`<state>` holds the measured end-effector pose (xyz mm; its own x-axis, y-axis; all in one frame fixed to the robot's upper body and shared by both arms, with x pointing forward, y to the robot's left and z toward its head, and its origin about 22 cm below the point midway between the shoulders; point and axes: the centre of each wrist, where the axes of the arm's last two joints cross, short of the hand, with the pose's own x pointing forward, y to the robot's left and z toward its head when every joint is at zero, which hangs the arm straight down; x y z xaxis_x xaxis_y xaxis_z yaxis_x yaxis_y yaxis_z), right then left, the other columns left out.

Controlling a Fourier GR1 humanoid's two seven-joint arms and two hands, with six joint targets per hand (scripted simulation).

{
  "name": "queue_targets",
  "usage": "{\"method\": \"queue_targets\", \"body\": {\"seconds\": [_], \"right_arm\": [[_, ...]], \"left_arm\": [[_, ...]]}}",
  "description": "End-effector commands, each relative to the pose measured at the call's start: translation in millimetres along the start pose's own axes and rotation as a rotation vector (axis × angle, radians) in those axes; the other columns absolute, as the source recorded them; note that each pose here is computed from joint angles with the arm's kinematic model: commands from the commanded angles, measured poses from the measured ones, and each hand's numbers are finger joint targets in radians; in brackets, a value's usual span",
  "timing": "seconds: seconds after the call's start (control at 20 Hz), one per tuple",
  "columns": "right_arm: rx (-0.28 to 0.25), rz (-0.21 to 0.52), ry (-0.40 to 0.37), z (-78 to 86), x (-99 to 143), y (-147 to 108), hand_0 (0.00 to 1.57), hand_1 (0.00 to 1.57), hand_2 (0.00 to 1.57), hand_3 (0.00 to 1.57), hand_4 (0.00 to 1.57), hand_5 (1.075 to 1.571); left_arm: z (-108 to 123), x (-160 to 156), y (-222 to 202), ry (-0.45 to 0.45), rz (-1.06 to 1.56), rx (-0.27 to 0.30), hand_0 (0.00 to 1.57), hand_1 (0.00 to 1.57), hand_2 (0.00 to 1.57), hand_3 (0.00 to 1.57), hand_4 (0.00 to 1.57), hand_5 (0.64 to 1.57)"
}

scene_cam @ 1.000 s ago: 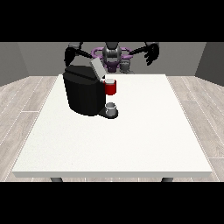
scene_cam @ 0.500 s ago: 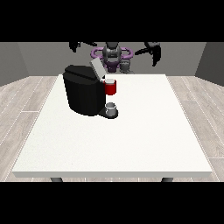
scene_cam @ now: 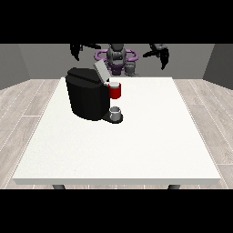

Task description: Insert the coffee pod into the coffee machine and close the lid

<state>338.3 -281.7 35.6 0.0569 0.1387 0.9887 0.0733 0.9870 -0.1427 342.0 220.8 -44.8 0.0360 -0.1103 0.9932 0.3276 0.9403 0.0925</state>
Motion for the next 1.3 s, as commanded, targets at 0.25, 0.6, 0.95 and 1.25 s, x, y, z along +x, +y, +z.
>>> {"method": "queue_targets", "body": {"seconds": [0.25, 0.6, 0.95, 1.25], "right_arm": [[-0.011, -0.074, 0.055, -27.8, 21.1, -11.0, 0.00, 0.00, 0.00, 0.00, 0.17, 1.571], [0.074, -0.079, 0.011, -35.6, 25.2, 37.5, 0.00, 0.00, 0.00, 0.00, 0.00, 1.571], [0.129, -0.035, -0.032, -39.9, 26.0, 45.2, 0.00, 0.00, 0.00, 0.00, 0.00, 1.571], [0.166, -0.033, -0.041, -51.3, 46.7, 52.0, 0.00, 0.00, 0.00, 0.00, 0.08, 1.571]], "left_arm": [[10.7, 31.0, -3.2, -0.064, -0.004, 0.012, 0.00, 0.00, 0.00, 0.00, 0.36, 1.571], [31.0, 39.5, 3.4, -0.113, -0.047, 0.057, 0.00, 0.00, 0.00, 0.00, 0.35, 1.571], [53.7, 51.9, 18.8, -0.159, -0.046, 0.101, 0.00, 0.00, 0.00, 0.00, 0.38, 1.571], [60.5, 66.2, 15.7, -0.127, -0.041, 0.101, 0.00, 0.00, 0.00, 0.00, 0.34, 1.571]]}}
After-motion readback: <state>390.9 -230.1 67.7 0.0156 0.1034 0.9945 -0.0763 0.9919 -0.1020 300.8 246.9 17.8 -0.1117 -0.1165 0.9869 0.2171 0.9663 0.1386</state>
